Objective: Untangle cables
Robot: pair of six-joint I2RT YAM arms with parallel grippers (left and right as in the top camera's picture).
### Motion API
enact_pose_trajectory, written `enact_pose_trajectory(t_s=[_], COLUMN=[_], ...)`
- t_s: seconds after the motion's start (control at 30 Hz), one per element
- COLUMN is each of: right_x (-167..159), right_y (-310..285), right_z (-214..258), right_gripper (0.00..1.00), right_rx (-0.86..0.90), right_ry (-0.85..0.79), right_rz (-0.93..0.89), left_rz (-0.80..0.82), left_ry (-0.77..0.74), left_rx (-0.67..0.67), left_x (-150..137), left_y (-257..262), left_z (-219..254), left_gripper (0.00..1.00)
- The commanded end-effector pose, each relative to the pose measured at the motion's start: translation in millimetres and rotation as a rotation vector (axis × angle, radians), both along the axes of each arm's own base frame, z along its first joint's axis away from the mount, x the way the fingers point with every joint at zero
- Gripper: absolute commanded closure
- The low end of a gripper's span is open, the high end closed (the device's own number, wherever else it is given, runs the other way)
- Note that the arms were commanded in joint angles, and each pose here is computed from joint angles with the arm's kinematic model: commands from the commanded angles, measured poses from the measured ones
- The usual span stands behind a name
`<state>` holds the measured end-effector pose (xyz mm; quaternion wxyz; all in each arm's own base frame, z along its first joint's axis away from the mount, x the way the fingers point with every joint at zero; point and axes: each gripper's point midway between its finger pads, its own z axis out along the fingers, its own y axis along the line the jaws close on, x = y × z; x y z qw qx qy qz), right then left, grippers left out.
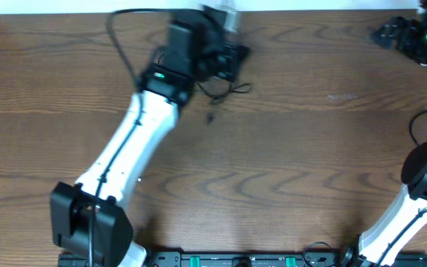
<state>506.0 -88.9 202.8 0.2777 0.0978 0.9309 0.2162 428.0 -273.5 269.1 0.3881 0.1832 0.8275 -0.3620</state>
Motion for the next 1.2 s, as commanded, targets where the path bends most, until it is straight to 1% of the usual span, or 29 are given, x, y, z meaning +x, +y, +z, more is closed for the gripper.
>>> enact_pose_trajectory(t_s=[0.0,0.03,0.13,0.17,0.2,0.23,0.27,0.33,0.37,0.4,0.43,0.47,0.5,0.57,0.63,0.67,0.73,0.9,1.0,1.07,1.17], right_x=[0.0,0.1,-0.4,-0.5,-0.5,-0.7,-0.7,-1.0,-1.0,-0.7,-0.1,0.5,1.0,2.1,2.8,3.0,3.0,3.5,6.6,10.6,10.9], right_y=[15.7,16.9,19.5,19.9,20.9,22.4,24.0,27.9,31.3,33.7,37.9,41.9,46.2,58.5,72.8,78.2,95.9,150.7,181.4,228.6,288.9], right_z=[14.3,14.3,13.4,13.2,12.4,11.7,10.9,8.3,6.3,5.6,3.8,3.1,2.5,2.5,2.5,2.5,2.5,3.5,-0.6,-6.0,-17.2], right_gripper=[0.01,0.01,0.01,0.01,0.01,0.01,0.01,0.01,0.01,0.01,0.01,0.01,0.01,0.01,0.01,0.01,0.01,0.01,0.01,0.01,0.01], right_rx=[0.009,0.020,0.030,0.030,0.031,0.032,0.032,0.034,0.036,0.036,0.038,0.038,0.039,0.038,0.037,0.037,0.038,0.031,-0.004,-0.020,0.016], right_ry=[-0.036,-0.030,-0.019,-0.018,-0.017,-0.014,-0.012,-0.006,-0.001,0.001,0.005,0.007,0.008,0.008,0.008,0.008,0.008,-0.003,0.007,-0.005,-0.010], right_rz=[0.045,0.034,0.028,0.028,0.030,0.033,0.036,0.043,0.049,0.054,0.062,0.071,0.079,0.103,0.132,0.142,0.177,0.278,0.275,0.302,0.343], left_rz=[-0.126,-0.141,-0.122,-0.097,-0.064,-0.038,-0.004,0.054,0.072,0.060,0.027,0.033,0.069,0.183,0.257,0.281,0.344,0.532,0.631,0.724,0.811], left_ry=[0.011,0.021,0.058,0.070,0.084,0.098,0.118,0.163,0.182,0.186,0.196,0.224,0.256,0.307,0.319,0.321,0.326,0.295,0.264,0.253,0.265], left_rx=[-0.038,-0.031,-0.003,0.017,0.041,0.063,0.094,0.155,0.207,0.243,0.306,0.363,0.421,0.586,0.667,0.681,0.667,0.559,0.508,0.476,0.454], left_x=[-35.8,-41.2,-42.7,-39.8,-36.3,-34.1,-31.8,-30.3,-31.9,-35.0,-42.5,-47.7,-50.5,-54.1,-52.2,-50.5,-44.2,-23.3,-18.1,-19.3,-23.1], left_y=[-48.6,-52.9,-47.9,-42.5,-35.4,-29.3,-20.6,-4.2,6.4,11.1,19.4,30.2,43.9,83.6,109.4,117.7,134.9,183.0,214.5,248.5,280.9], left_z=[10.1,7.5,-2.1,-6.8,-12.7,-17.9,-25.3,-39.8,-49.6,-55.2,-65.3,-74.9,-84.0,-101.1,-104.3,-103.4,-94.6,-55.3,-34.2,-18.8,-11.9], left_gripper=[0.93,0.93,0.93,0.90,0.83,0.64,0.52,0.25,0.20,0.20,0.20,0.20,0.20,0.20,0.20,0.20,0.20,0.20,0.20,0.20,0.20])
